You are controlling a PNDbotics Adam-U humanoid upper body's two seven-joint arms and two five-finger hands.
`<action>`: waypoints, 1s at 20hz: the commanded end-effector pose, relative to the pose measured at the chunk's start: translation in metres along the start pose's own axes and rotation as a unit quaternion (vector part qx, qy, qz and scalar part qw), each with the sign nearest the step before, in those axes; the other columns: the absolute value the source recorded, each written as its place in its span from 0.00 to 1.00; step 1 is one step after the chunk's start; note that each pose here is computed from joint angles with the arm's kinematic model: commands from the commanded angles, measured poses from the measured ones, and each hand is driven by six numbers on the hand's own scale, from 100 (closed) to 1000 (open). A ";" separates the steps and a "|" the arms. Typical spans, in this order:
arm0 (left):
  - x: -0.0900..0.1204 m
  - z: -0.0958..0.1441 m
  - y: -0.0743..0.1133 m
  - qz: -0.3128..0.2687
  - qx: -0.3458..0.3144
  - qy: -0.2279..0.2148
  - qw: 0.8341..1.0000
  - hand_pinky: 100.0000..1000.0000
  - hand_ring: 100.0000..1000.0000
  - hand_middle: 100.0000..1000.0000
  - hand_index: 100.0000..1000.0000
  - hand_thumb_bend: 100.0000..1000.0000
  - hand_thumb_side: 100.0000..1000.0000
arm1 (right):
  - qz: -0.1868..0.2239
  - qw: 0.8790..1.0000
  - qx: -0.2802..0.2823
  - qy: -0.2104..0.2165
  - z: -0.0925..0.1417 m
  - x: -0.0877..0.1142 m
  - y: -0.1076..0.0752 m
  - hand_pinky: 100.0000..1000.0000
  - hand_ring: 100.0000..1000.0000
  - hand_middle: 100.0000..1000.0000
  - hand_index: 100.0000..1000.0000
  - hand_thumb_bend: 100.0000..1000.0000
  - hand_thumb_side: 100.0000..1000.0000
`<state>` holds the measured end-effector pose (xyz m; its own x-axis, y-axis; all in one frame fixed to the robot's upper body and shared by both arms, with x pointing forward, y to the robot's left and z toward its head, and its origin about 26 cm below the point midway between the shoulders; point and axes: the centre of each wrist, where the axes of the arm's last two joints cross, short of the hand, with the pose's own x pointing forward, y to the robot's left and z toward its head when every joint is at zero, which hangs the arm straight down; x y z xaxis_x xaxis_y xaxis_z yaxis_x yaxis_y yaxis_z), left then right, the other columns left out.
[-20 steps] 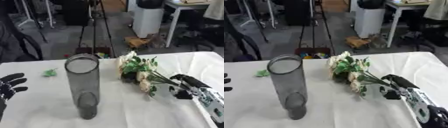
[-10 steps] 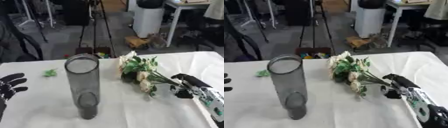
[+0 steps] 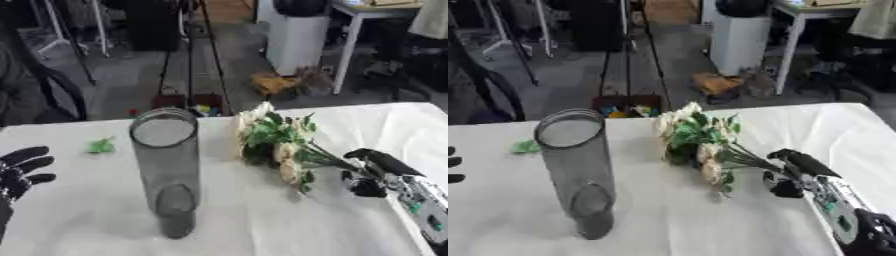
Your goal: Arrange flowers into the vase.
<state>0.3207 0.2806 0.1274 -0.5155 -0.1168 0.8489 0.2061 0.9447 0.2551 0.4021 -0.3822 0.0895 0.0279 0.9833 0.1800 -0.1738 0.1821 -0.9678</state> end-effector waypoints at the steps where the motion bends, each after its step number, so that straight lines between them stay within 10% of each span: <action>1: 0.005 -0.003 0.004 -0.005 0.000 -0.010 1.000 0.73 0.81 0.77 0.81 1.00 0.75 | 0.007 1.000 -0.020 0.009 -0.001 -0.005 -0.016 0.84 0.90 0.87 0.91 0.01 0.35; 20: 0.006 -0.004 0.003 -0.003 -0.002 -0.012 1.000 0.73 0.81 0.77 0.81 1.00 0.75 | 0.004 0.999 -0.025 0.023 -0.007 -0.008 -0.018 0.83 0.90 0.87 0.91 0.00 0.35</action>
<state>0.3207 0.2805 0.1274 -0.5159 -0.1140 0.8490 0.2088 0.9445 0.2537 0.4078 -0.3883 0.0892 0.0704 0.9802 0.1850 -0.1636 0.1942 -0.9672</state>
